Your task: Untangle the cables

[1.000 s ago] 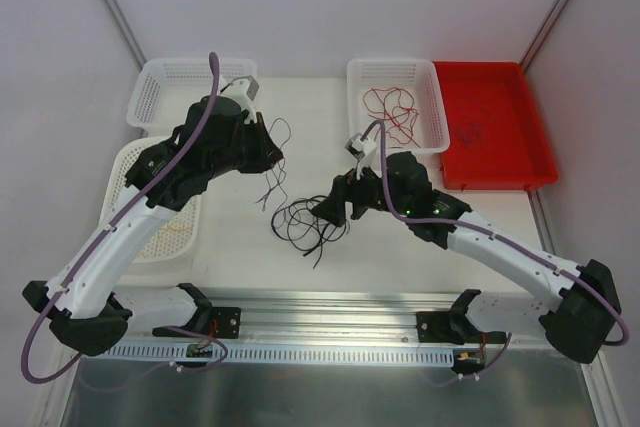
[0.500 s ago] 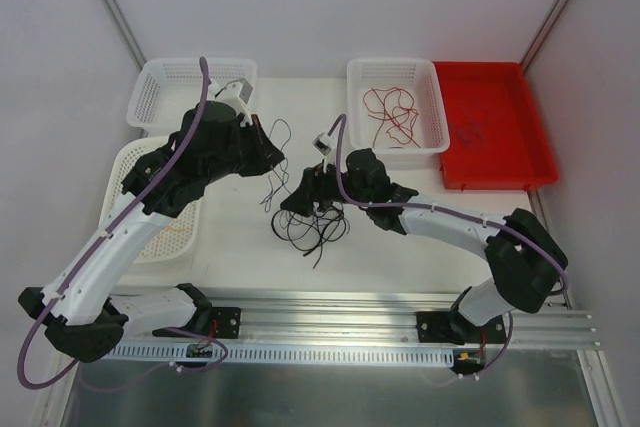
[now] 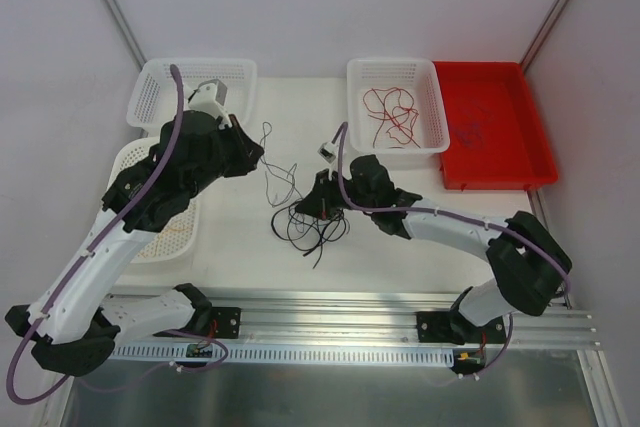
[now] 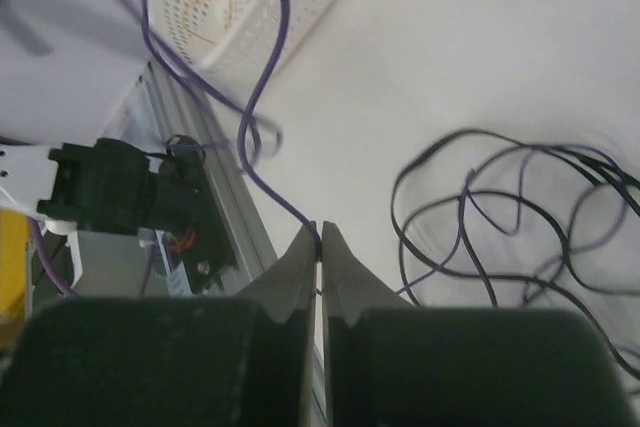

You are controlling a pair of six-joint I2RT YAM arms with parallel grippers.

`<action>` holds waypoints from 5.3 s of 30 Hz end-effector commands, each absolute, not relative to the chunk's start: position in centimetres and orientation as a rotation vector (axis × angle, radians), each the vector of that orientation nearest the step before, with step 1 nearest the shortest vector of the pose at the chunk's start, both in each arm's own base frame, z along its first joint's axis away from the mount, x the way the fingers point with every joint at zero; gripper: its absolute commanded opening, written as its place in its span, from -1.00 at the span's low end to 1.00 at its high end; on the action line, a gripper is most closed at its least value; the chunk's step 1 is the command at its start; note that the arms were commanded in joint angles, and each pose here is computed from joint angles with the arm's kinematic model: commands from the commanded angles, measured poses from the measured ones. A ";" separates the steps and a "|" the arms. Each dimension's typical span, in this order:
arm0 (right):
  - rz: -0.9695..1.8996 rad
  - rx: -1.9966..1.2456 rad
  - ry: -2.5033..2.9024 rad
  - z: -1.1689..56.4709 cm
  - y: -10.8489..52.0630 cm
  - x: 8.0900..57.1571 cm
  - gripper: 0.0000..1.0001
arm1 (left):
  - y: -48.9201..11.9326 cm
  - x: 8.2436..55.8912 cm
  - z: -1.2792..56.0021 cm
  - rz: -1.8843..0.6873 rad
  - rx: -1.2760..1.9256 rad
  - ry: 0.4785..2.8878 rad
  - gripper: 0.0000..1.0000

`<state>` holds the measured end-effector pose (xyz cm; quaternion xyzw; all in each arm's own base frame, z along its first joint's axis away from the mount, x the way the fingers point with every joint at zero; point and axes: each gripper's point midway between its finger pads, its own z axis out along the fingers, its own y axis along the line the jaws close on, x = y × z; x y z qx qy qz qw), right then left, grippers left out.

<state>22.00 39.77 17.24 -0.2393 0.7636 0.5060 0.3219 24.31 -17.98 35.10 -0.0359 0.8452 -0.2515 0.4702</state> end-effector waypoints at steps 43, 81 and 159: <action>0.580 -0.359 1.934 34.6 15.3 25.0 -0.99 | -10.4 28.8 29.0 -0.377 -0.121 2.163 -1.00; 1.220 0.041 2.050 29.8 30.5 25.8 0.96 | -27.3 21.2 29.0 -0.916 0.700 2.071 -1.00; 0.080 0.597 2.027 27.5 -11.2 50.2 0.75 | -12.3 30.5 16.6 -0.433 0.038 2.430 0.98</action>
